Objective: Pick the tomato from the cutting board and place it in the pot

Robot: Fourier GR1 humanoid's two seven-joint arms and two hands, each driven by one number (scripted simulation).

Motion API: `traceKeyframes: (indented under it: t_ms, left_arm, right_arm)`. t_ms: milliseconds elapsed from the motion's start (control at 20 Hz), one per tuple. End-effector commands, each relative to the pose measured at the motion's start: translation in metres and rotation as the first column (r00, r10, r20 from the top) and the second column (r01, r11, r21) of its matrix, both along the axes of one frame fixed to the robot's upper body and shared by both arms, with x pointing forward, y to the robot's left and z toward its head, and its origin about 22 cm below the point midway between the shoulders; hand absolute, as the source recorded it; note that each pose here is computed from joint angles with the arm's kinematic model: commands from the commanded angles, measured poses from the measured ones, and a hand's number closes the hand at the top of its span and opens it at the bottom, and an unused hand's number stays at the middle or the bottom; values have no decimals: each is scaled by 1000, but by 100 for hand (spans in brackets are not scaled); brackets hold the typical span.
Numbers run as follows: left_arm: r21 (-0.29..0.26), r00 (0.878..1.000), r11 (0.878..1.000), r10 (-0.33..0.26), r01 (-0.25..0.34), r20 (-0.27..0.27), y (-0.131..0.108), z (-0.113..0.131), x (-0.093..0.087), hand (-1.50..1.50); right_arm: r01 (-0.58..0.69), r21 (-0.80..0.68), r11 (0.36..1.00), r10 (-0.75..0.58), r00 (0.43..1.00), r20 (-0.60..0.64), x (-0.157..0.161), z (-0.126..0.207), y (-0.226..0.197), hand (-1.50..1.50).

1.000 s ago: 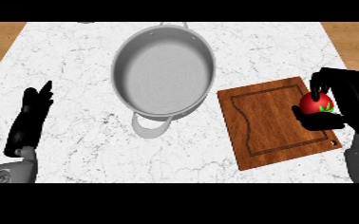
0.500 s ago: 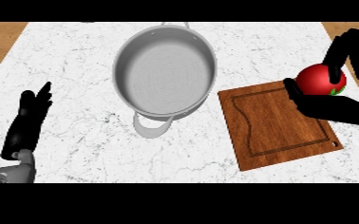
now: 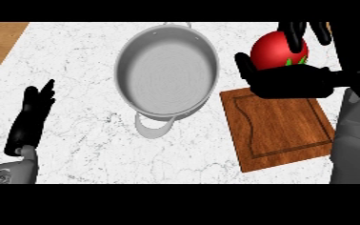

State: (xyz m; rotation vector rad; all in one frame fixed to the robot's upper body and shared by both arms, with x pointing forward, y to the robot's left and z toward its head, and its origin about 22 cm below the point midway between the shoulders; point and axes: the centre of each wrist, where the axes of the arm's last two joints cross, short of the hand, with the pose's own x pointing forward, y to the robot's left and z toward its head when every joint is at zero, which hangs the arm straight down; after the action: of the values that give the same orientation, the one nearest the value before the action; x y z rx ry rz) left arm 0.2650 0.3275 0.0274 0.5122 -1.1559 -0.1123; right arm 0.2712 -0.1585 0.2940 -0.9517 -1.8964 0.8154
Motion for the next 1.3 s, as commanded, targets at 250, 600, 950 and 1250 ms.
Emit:
traceKeyframes:
  t_ms: [250,600,950,1250]
  left_arm:
    - [-6,1000,1000,-14,14,5,-9,-11,6,0]
    - [-3,1000,1000,7,-7,11,-11,12,19,0]
    - [9,1000,1000,-6,6,19,-9,-7,1,0]
    - [5,1000,1000,-20,19,16,2,8,1,0]
  right_arm:
    - [-15,4,1000,15,987,-159,50,9,91,150]
    - [-65,-32,997,53,956,-290,86,-27,118,150]
    - [-22,49,999,44,870,-491,111,-82,130,-150]
    - [-32,317,948,175,883,-435,116,-91,127,-150]
